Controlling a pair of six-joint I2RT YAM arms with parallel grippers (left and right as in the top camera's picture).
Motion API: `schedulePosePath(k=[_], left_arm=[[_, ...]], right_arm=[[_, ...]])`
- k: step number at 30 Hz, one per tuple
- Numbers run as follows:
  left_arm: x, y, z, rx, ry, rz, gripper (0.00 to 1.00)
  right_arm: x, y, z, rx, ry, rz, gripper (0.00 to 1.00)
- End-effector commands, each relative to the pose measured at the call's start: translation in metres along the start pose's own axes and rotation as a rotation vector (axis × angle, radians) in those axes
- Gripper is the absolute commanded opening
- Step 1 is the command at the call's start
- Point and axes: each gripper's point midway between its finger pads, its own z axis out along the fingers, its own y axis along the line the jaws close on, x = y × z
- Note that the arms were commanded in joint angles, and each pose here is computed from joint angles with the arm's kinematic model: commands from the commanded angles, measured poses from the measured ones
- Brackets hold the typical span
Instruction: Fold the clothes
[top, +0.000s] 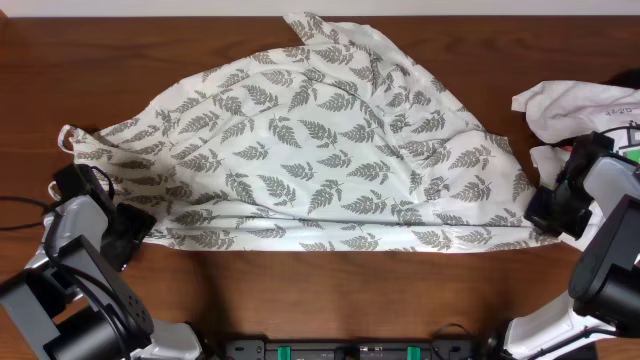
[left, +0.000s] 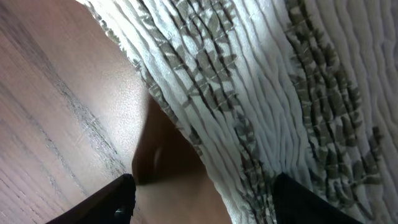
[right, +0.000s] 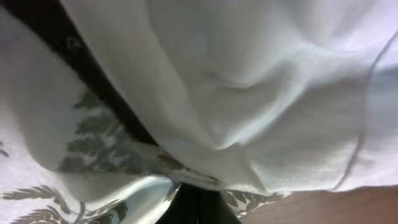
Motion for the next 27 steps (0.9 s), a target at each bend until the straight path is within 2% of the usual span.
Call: schedulePosePath(k=[1,10,12,15,17,18,27], left_arm=[[0.009,0.005,0.008,-0.017,0.035,-0.001,0.72],[0.009,0.005,0.008,-0.017,0.035,-0.001,0.71],[0.009,0.005,0.008,-0.016,0.036,-0.001,0.67],[0.009,0.005,0.005,-0.011,0.035,-0.002,0.54],[0.008,0.004,0.000,-0.011,0.033,-0.005,0.32],[0.007,0.004,-0.003,-0.009,0.030,-0.005,0.27],[-0.014,-0.002,-0.035,0.039,-0.089,-0.013,0.28]], right_arm=[[0.027,0.027,0.023,-0.107,0.123,-0.046,0.01],[0.042,0.023,0.021,-0.093,0.188,-0.035,0.01],[0.043,0.023,0.021,-0.092,0.190,-0.035,0.01],[0.043,0.022,0.020,-0.092,0.192,-0.035,0.01],[0.044,0.022,0.019,-0.091,0.195,-0.035,0.01],[0.045,0.022,0.018,-0.091,0.194,-0.034,0.01],[0.053,0.010,0.015,-0.023,0.222,0.028,0.01]])
